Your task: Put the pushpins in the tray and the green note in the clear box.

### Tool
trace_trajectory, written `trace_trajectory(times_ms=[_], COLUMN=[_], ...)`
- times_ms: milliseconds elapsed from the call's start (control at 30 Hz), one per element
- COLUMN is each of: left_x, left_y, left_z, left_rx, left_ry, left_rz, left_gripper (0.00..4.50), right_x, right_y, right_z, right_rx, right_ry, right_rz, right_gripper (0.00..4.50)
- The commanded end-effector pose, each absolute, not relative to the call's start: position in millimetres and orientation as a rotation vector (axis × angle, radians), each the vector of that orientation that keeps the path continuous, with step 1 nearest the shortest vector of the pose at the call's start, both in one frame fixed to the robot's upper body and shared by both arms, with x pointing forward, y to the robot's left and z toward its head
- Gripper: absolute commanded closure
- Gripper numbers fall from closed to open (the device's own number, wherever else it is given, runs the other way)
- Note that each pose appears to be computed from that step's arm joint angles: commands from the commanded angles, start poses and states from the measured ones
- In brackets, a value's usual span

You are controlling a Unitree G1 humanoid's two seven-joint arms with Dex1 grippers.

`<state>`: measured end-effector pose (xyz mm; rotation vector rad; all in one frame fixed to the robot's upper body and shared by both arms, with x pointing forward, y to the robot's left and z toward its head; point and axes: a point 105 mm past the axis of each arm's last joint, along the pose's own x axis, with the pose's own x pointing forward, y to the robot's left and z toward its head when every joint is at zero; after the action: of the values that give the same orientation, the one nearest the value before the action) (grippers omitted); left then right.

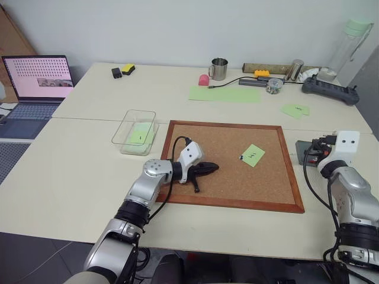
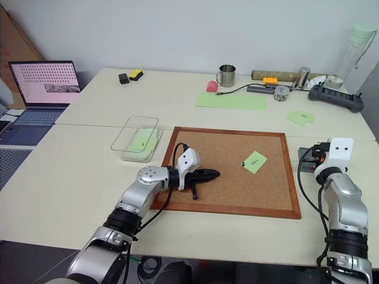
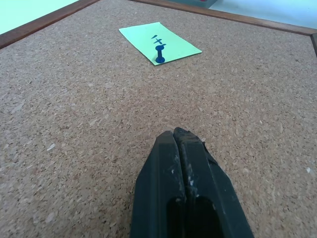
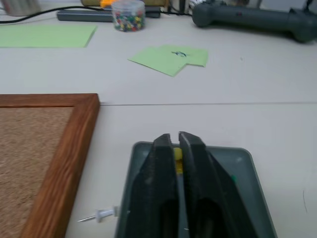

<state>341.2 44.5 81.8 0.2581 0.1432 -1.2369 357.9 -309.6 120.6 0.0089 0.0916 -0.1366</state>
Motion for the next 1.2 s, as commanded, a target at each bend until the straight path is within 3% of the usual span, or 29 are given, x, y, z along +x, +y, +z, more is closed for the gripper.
trace_trajectory(times_ms=[33,200,467,833,1200], left_x=[337.6,337.2,337.3,337.5,337.1], left_y=[45.1,46.1,44.8,42.9,42.9], left_z=[75.1,74.1,74.7,75.1,75.3], left_rx=[0.261,0.261,0.262,0.26,0.258], left_ry=[0.165,0.166,0.164,0.164,0.164], left_rz=[-1.243,-1.236,-1.241,-1.246,-1.242], left_gripper=[4.5,4.5,4.5,4.5,4.5], right_x=[358.4,356.2,354.4,332.4,341.6], right_y=[-318.0,-320.5,-312.4,-170.6,-131.1], right_z=[133.5,130.1,137.8,128.0,107.0], right_rx=[0.028,0.021,-0.007,-0.106,-0.127], right_ry=[0.045,0.052,0.014,0.023,0.07], right_rz=[-0.161,-0.168,-0.125,0.533,0.628], right_gripper=[3.14,2.17,2.17,2.17,2.17])
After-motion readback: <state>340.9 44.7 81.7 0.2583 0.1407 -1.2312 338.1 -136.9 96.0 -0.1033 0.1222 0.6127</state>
